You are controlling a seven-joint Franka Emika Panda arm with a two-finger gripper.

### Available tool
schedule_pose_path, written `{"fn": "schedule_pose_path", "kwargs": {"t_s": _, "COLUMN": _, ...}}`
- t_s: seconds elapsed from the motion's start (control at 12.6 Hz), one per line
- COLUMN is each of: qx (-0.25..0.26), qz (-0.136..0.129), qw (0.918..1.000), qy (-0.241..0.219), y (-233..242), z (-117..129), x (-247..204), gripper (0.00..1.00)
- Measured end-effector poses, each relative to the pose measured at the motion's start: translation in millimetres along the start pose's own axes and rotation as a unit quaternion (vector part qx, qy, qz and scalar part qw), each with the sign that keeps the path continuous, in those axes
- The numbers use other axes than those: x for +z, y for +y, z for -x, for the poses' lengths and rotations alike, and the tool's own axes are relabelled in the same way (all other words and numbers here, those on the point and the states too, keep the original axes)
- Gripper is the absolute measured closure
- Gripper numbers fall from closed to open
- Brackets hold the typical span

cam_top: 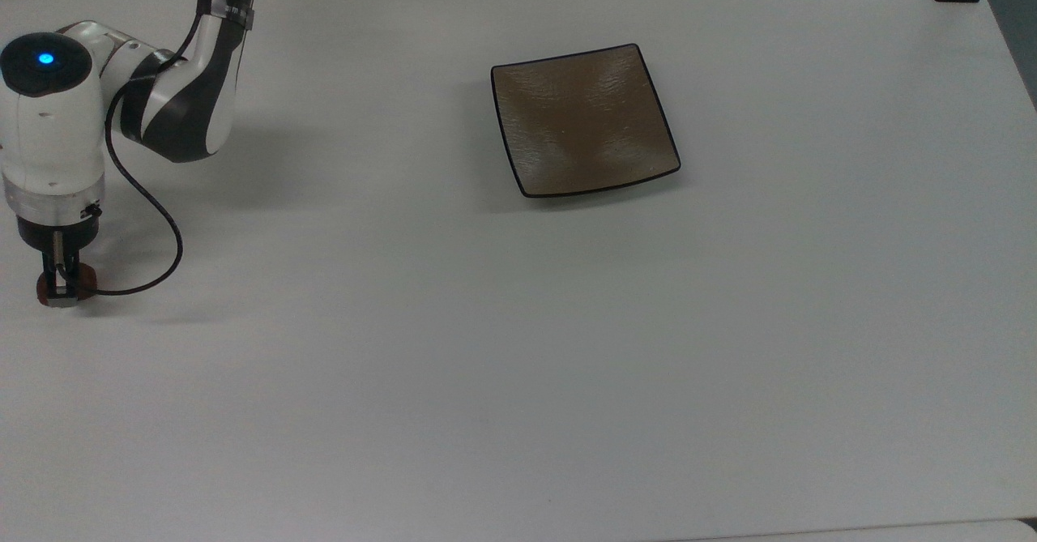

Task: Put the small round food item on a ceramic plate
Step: 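Lift the held food item and carry it over the brown plate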

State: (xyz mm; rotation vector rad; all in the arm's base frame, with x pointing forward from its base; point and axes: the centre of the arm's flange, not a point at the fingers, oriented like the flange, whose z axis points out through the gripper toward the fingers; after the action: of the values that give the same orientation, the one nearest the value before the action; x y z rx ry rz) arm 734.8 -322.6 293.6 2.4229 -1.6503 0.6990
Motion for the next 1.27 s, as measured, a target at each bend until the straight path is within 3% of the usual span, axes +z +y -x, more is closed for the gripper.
{"fn": "schedule_pose_path", "kwargs": {"t_s": 0.08, "qx": -0.005, "qz": 0.0, "qw": 1.0, "qy": 0.003, "y": -1.6, "z": 0.3, "x": -1.2, "gripper": 0.83}}
{"fn": "schedule_pose_path", "kwargs": {"t_s": 0.24, "qx": -0.028, "qz": -0.001, "qw": 0.9994, "qy": 0.023, "y": -8.2, "z": -4.6, "x": -14.2, "gripper": 0.85}}
{"fn": "schedule_pose_path", "kwargs": {"t_s": 0.4, "qx": -0.082, "qz": -0.015, "qw": 0.9962, "qy": 0.025, "y": -19.2, "z": -4.2, "x": -36.6, "gripper": 0.85}}
{"fn": "schedule_pose_path", "kwargs": {"t_s": 0.56, "qx": -0.145, "qz": -0.018, "qw": 0.9892, "qy": -0.001, "y": -31.8, "z": 18.2, "x": -51.9, "gripper": 0.84}}
{"fn": "schedule_pose_path", "kwargs": {"t_s": 0.79, "qx": -0.193, "qz": -0.009, "qw": 0.98, "qy": -0.047, "y": -42.6, "z": 48.1, "x": -81.8, "gripper": 0.84}}
{"fn": "schedule_pose_path", "kwargs": {"t_s": 1.03, "qx": -0.253, "qz": 0.012, "qw": 0.9593, "qy": -0.124, "y": -52.6, "z": 88.1, "x": -140.1, "gripper": 0.84}}
{"fn": "schedule_pose_path", "kwargs": {"t_s": 1.27, "qx": -0.314, "qz": 0.046, "qw": 0.9334, "qy": -0.167, "y": -72.7, "z": 152.9, "x": -203.8, "gripper": 0.84}}
